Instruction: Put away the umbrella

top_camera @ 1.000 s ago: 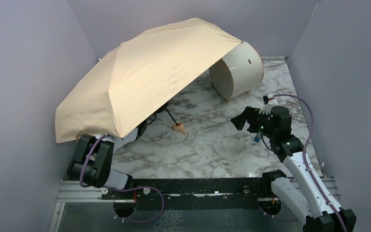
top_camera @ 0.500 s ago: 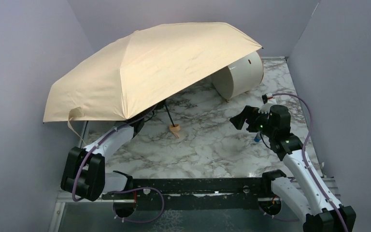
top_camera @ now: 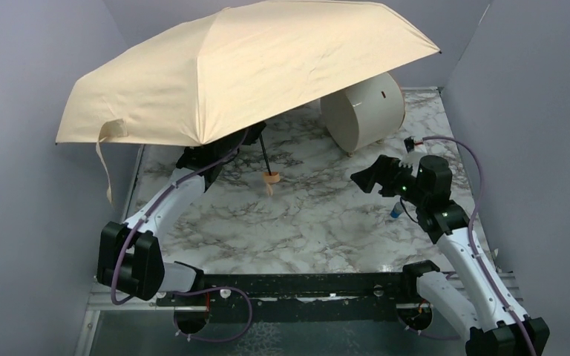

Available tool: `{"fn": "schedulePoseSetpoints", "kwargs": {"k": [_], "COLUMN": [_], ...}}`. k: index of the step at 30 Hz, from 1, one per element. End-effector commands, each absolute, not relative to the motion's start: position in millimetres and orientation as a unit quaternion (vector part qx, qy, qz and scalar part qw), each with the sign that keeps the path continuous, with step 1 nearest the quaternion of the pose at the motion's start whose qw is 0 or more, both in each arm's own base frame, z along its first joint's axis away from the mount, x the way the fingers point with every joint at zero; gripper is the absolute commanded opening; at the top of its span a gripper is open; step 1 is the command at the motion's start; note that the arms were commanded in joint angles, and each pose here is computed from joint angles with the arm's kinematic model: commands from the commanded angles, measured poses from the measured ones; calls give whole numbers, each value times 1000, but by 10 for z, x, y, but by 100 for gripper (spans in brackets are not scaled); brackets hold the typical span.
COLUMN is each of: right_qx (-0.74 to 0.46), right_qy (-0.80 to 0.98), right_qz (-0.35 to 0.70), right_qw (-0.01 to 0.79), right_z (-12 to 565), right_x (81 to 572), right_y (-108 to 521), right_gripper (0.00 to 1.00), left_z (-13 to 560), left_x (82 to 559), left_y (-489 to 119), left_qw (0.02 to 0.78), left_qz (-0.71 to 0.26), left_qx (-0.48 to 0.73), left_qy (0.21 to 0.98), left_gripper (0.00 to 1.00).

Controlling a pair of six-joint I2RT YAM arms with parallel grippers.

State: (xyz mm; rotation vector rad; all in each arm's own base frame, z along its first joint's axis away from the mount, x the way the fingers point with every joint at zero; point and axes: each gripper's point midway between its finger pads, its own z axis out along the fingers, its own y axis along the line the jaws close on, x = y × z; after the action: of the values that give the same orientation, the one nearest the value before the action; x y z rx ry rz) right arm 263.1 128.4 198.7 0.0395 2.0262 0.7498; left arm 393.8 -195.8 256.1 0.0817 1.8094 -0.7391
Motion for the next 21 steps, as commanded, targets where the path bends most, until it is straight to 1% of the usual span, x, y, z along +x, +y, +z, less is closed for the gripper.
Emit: {"fn": "schedulePoseSetpoints", "kwargs": {"k": [1,7,12,18,21], "right_qx": [-15,-68,-90,-106,-86], "right_qy": [780,722,676,638,607], "right_qz": [368,439,482,520,534], "right_qw": [505,530,550,558,582], "right_z": [2558,3098,3527,3926,4069], "right_x": [2649,2581,2672,2889,3018], "right_y": [1465,1684,1809,1936,1935], "right_gripper": [100,100,100,100,100], "left_z": [3425,3835,3988,3868,3781], "left_x": [3942,3835,3673,3574,3539], "left_y": [-2223,-2504,-2834,-3061,-3121], "left_qw": [622,621,620,599,591], "left_qz": [-361,-410,-427,-450,-454], "left_qx": [131,195,254,277,280], "left_qy": [682,639,607,602,604], "left_gripper": [0,0,0,0,0]}}
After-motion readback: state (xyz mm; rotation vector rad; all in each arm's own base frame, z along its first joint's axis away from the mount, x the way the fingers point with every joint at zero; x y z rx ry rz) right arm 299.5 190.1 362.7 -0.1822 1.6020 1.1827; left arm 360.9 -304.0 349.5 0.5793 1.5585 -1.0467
